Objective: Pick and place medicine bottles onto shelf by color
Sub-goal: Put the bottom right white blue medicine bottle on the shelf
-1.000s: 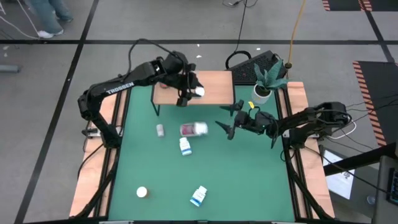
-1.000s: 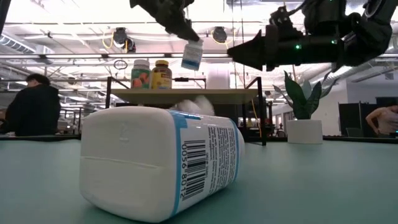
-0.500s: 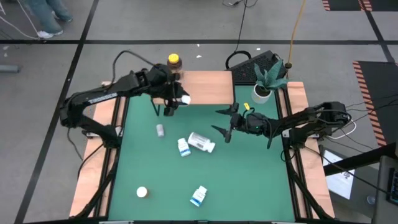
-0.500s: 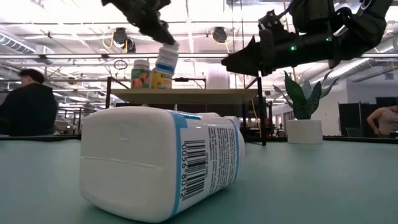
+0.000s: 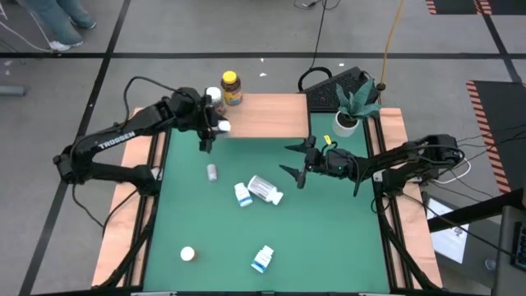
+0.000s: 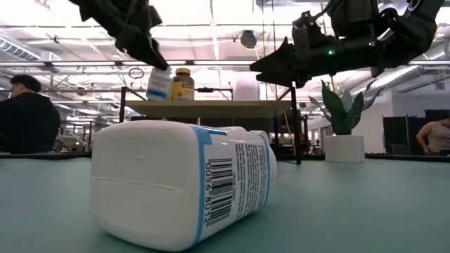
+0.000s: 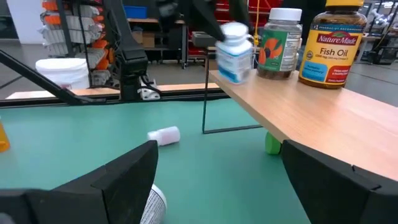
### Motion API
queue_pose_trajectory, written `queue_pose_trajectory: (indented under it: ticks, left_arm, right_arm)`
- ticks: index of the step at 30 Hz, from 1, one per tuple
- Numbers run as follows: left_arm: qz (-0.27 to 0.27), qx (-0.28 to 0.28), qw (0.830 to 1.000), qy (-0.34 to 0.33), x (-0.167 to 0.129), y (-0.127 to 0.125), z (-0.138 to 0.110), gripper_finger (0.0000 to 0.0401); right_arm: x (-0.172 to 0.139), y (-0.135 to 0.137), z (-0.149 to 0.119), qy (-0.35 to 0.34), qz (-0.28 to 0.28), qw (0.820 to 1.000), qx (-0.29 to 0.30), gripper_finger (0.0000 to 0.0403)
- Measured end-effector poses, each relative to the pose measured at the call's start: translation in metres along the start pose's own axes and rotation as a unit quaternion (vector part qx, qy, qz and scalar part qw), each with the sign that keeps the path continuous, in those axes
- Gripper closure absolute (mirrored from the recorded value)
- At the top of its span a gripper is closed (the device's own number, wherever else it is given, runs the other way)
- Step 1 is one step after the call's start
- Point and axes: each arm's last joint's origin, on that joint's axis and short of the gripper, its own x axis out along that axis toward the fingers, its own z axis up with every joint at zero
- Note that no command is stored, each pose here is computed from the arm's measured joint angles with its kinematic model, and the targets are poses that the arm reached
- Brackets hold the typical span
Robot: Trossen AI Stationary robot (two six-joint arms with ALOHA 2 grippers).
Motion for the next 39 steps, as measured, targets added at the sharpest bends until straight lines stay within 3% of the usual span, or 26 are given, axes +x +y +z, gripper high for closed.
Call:
queue_pose_trajectory:
  ticks: [6, 13, 24, 33, 39]
  left_arm:
    - [0.024, -0.023, 0.999, 0.008, -0.006, 0.019, -0.014, 0.0215]
    - [-0.009, -0.056, 0.998, -0.025, -0.013, 0.032, -0.027, 0.0215]
    - [-0.026, -0.063, 0.997, -0.04, -0.015, 0.034, -0.03, 0.0212]
    - [-0.009, -0.058, 0.998, -0.027, -0.015, 0.035, -0.031, 0.0162]
    - [-0.004, -0.06, 0.998, -0.025, -0.015, 0.036, -0.03, 0.0158]
  right_arm:
    - [0.0, 0.0, 0.0, -0.002, 0.0, 1.0, 0.002, 0.0069]
    - [0.0, 0.0, 0.0, 0.001, 0.0, 1.0, 0.002, 0.0069]
    - [0.0, 0.0, 0.0, 0.001, 0.0, 1.0, 0.004, 0.0069]
    - [0.0, 0.0, -0.001, 0.003, 0.002, 1.0, 0.004, 0.0069]
    - [0.0, 0.0, -0.001, 0.003, 0.002, 1.0, 0.003, 0.0069]
